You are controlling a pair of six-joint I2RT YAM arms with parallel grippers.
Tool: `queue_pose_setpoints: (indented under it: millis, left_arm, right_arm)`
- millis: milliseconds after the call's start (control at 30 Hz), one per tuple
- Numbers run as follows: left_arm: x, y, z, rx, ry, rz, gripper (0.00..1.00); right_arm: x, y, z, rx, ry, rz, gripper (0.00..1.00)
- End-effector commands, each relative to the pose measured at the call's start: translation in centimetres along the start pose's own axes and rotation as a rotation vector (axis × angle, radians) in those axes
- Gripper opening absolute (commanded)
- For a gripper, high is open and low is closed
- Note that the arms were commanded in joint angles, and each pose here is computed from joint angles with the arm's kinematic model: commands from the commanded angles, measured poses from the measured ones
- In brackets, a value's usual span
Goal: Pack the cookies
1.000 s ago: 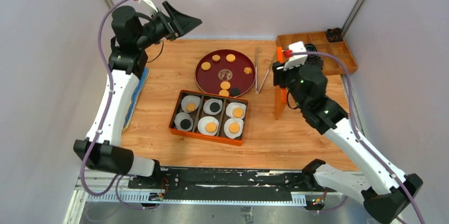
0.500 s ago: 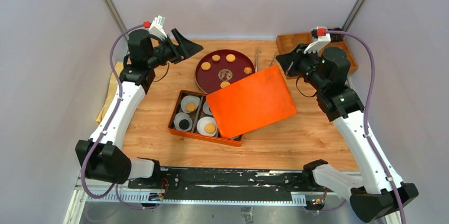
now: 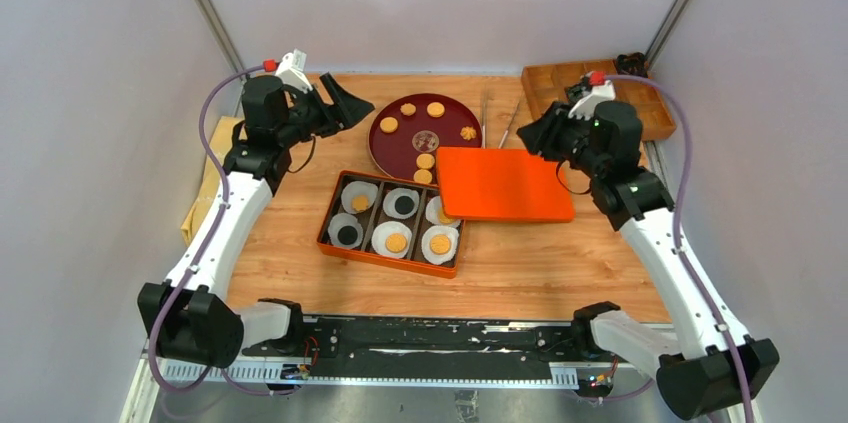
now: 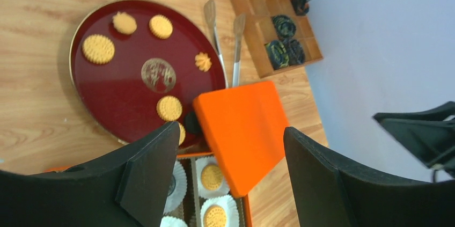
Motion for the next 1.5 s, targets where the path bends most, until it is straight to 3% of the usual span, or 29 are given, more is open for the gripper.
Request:
queue_pose_setpoints:
  millis: [0, 100, 367, 500, 700, 900, 1100, 1167, 1233, 1267, 1400, 1467]
  left_arm:
    - [0.7, -1.1, -0.1, 0.024, 0.022, 0.013, 0.77]
    - [0.8, -1.5, -0.5, 0.026, 0.037, 0.024, 0.77]
    - [1.2, -2.8, -0.5, 0.036, 0.033, 0.009, 0.77]
    - [1.3, -3.3, 0.2, 0.053, 0.009, -0.017, 0.77]
    - [-0.3, -4.4, 1.1, 0.101, 0.023, 0.059, 0.77]
    - [-5.4, -8.0, 4.4, 0.325, -0.007, 0.193, 0.74]
    - [-6.6, -10.2, 9.9, 0.493, 0.002, 0.171, 0.37]
    - [-6.3, -11.6, 12.5, 0.566, 0.008, 0.139, 0.23]
    - [-6.9, -12.1, 14.5, 0.609, -0.016, 0.125, 0.19]
    - [-7.5, -12.5, 15.4, 0.626, -0.036, 0.123, 0.20]
    - [-10.1, -13.8, 18.0, 0.668, -0.126, 0.064, 0.45]
    - [-11.2, -14.3, 18.9, 0.679, -0.155, 0.049, 0.52]
  right_arm:
    - [-4.9, -5.4, 1.5, 0.150, -0.165, 0.067, 0.53]
    - [-8.0, -8.0, 1.6, 0.187, -0.236, 0.151, 0.64]
    - [-13.8, -9.9, 0.5, 0.167, -0.298, 0.350, 0.66]
    - [-14.7, -11.0, 0.1, 0.242, -0.357, 0.406, 0.65]
    - [-18.3, -9.4, -1.7, 0.008, -0.602, 0.438, 0.65]
    - [-20.2, -5.7, -2.0, -0.033, -0.761, 0.417, 0.63]
    - [-23.3, -3.5, -2.5, -0.064, -0.892, 0.441, 0.53]
    - [-24.6, -3.2, -2.4, -0.041, -0.914, 0.452, 0.54]
    - [-25.6, -3.6, -1.9, 0.016, -0.899, 0.472, 0.60]
    - [-25.9, -3.9, -1.6, 0.044, -0.878, 0.480, 0.63]
    - [-27.1, -4.7, -0.9, 0.123, -0.840, 0.515, 0.65]
    - [-27.8, -4.9, -0.9, 0.134, -0.854, 0.528, 0.65]
Point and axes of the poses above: each gripper's point midway between its finger pads, its own z axis out along the fingers, its own x axis along the line the jaws close on, y = z × x, the point moved 8 cm from there along -z, back along the fingers, and after that the axes turned 10 degrees about z, right-handed, at the moved point
